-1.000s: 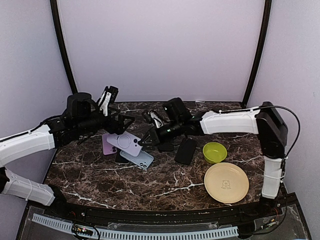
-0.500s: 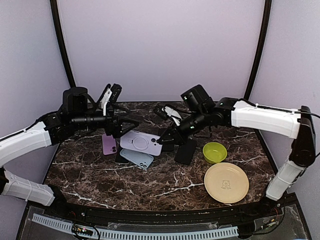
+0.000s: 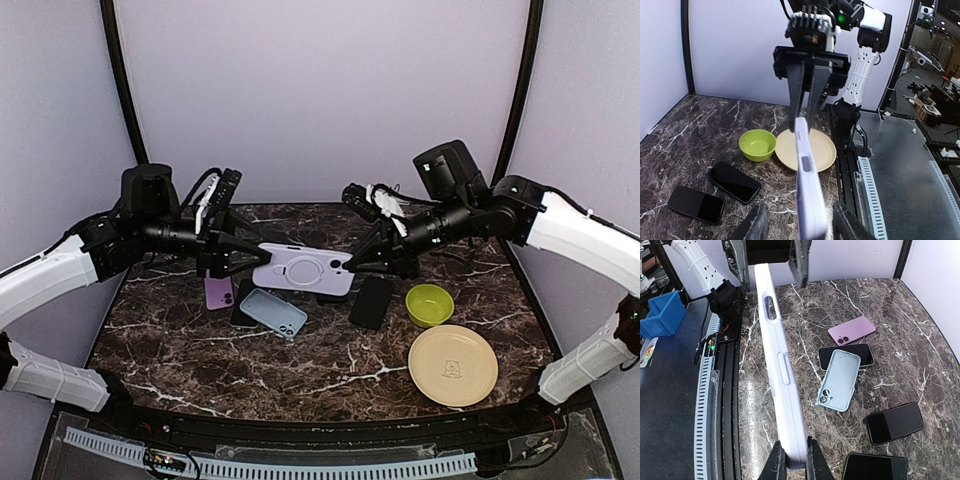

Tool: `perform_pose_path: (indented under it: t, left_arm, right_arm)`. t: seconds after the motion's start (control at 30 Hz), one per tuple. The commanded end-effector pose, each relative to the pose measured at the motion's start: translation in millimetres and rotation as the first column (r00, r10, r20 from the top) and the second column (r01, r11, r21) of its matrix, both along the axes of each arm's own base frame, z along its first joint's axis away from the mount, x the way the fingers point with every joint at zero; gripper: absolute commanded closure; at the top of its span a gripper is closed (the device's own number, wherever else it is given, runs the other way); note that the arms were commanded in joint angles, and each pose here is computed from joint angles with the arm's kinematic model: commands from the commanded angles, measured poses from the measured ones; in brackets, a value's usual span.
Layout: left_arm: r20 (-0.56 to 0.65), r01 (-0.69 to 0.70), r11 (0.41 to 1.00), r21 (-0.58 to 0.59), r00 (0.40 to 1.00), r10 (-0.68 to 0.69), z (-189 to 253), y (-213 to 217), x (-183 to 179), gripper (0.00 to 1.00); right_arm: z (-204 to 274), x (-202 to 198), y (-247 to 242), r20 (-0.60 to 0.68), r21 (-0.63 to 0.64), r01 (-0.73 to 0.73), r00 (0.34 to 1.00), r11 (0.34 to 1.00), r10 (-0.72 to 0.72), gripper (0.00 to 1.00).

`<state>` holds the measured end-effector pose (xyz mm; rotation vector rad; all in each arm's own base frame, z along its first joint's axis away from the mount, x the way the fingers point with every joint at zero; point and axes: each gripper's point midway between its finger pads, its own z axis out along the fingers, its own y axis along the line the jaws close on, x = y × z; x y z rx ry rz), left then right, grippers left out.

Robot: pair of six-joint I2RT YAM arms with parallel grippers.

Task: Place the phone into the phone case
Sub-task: Pass from the right arm to the left

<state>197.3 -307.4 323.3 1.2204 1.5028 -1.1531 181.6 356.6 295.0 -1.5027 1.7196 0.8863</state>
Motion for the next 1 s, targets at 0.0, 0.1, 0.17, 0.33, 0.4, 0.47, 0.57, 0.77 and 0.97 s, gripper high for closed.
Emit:
perform_pose_path:
  t: [0.0, 0.1, 0.17, 0.33, 0.4, 0.47, 0.57, 0.77, 0.97]
  left_arm:
    - [0.023, 0.116, 0.992, -0.053, 0.993, -0.115, 7, 3, -23, 0.56]
    - [0.012, 0.125, 0.991, -0.048, 0.992, -0.124, 4, 1, -23, 0.61]
    - [0.003, 0.129, 0.991, -0.042, 0.992, -0.129, 2, 1, -23, 0.63]
    - [-0.005, 0.119, 0.992, -0.029, 0.993, -0.119, -3, 0, -20, 0.63]
    - [-0.009, 0.113, 0.993, -0.024, 0.993, -0.114, -6, -1, -18, 0.65]
    - [-0.01, 0.111, 0.994, -0.019, 0.994, -0.111, -7, -3, -18, 0.74]
    - [0.002, 0.109, 0.994, -0.011, 0.994, -0.109, -10, -5, -20, 0.94]
    - [0.045, 0.048, 0.999, 0.001, 0.998, -0.048, -12, -4, -12, 1.0]
    - [0.111, -0.08, 0.996, 0.024, 0.991, 0.077, -18, 0, 6, 1.0]
  right_arm:
    - [23, 6, 1, 0.077, 0.054, 0.006, 0.997, 0.999, -0.01, 1.0]
    - [24, 10, 4, 0.083, 0.056, 0.012, 0.996, 0.998, -0.017, 1.0]
    - [24, 12, 5, 0.09, 0.059, 0.014, 0.996, 0.998, -0.019, 1.0]
    - [31, 12, 7, 0.104, 0.077, 0.0, 0.995, 0.997, -0.008, 1.0]
    - [32, 12, 8, 0.108, 0.084, -0.003, 0.994, 0.996, -0.006, 1.0]
    - [33, 12, 9, 0.11, 0.09, -0.002, 0.994, 0.996, -0.008, 1.0]
    - [33, 14, 10, 0.116, 0.099, 0.002, 0.993, 0.995, -0.014, 1.0]
    - [24, 16, 11, 0.102, 0.092, 0.01, 0.995, 0.996, -0.019, 1.0]
    - [23, 39, 6, 0.135, 0.119, 0.155, 0.976, 0.981, -0.171, 0.85]
